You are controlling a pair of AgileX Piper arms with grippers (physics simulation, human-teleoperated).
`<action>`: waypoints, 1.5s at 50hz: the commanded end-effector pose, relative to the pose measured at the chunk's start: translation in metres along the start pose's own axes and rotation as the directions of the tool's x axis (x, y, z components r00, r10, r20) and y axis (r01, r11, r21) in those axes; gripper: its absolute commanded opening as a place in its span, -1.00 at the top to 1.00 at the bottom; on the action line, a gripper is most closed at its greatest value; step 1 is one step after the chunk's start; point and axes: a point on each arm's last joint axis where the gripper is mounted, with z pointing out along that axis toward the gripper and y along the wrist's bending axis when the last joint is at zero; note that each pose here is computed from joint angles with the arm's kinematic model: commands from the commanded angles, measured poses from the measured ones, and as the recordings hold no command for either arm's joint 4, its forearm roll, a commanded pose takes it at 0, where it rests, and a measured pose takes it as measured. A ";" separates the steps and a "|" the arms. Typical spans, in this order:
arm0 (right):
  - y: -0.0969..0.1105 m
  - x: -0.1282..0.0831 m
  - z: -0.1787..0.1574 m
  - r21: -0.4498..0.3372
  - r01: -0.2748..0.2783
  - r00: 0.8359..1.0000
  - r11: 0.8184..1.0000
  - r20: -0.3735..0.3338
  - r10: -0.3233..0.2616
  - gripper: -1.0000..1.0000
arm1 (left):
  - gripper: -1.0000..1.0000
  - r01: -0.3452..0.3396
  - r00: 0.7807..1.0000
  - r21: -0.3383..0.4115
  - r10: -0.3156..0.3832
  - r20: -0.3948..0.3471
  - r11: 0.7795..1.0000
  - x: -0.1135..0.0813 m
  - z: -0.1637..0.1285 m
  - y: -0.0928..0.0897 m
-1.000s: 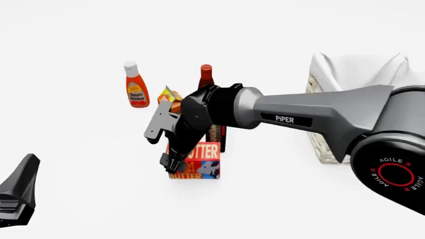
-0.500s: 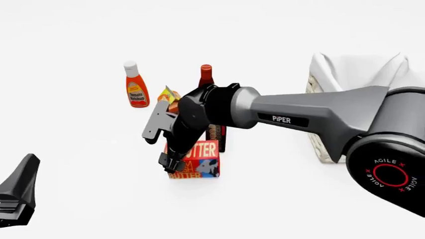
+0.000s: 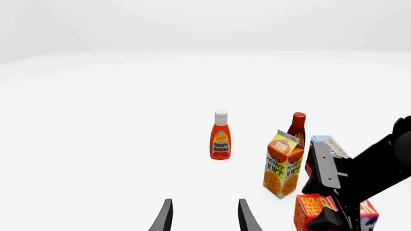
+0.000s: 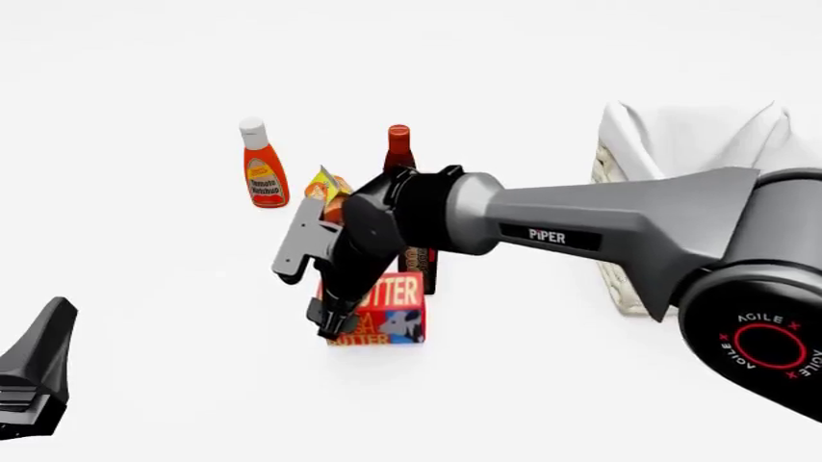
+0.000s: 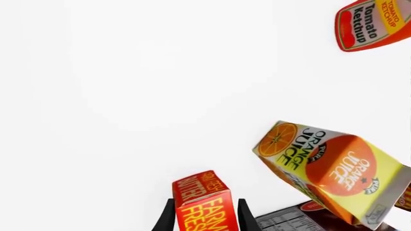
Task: Pick the butter and place it in the basket.
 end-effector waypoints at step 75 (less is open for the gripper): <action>-0.011 0.011 -0.081 0.046 0.027 0.998 0.999 0.059 -0.030 1.00 | -1.00 0.000 1.000 0.000 0.000 0.000 1.000 0.000 0.000 0.000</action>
